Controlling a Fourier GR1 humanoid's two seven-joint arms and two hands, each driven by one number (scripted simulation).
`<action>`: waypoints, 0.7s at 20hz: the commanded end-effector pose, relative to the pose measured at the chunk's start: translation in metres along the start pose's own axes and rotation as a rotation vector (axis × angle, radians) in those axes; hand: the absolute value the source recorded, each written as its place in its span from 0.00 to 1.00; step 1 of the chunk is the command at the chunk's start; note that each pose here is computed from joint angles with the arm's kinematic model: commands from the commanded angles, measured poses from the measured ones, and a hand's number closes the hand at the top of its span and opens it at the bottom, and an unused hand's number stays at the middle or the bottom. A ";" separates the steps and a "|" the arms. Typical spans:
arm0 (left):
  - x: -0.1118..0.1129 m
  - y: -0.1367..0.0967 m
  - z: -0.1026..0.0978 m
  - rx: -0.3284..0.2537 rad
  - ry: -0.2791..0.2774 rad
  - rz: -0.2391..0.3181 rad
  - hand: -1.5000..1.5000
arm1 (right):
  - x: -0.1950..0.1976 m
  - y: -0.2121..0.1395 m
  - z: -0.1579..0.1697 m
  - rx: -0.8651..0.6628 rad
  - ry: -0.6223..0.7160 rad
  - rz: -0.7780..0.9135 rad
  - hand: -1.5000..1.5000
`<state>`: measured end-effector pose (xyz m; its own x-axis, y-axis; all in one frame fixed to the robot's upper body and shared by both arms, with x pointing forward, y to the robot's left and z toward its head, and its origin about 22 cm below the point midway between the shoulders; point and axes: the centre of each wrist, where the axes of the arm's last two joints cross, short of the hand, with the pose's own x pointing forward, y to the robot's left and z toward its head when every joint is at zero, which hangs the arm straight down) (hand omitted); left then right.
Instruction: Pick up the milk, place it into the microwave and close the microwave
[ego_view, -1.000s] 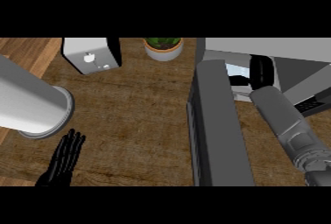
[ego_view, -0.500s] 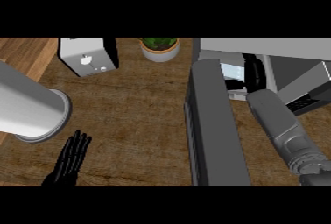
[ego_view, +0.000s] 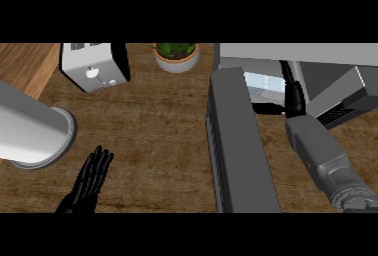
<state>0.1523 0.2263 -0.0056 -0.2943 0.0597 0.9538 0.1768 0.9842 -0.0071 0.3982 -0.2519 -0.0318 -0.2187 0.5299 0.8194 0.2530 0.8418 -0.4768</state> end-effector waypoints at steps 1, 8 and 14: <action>-0.005 -0.005 -0.001 -0.010 0.007 -0.012 0.00 | -0.019 0.019 0.038 0.011 0.022 -0.073 0.00; -0.006 -0.020 -0.012 -0.027 0.004 0.004 0.00 | -0.045 -0.012 0.055 0.055 0.022 -0.216 0.00; -0.009 -0.027 -0.023 -0.011 0.013 -0.011 0.00 | -0.067 -0.002 0.105 0.117 0.045 -0.323 0.00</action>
<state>0.1642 0.2037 -0.0075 -0.2802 0.0532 0.9585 0.1934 0.9811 0.0021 0.3389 -0.2734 -0.0971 -0.2176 0.3041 0.9274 0.1131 0.9517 -0.2855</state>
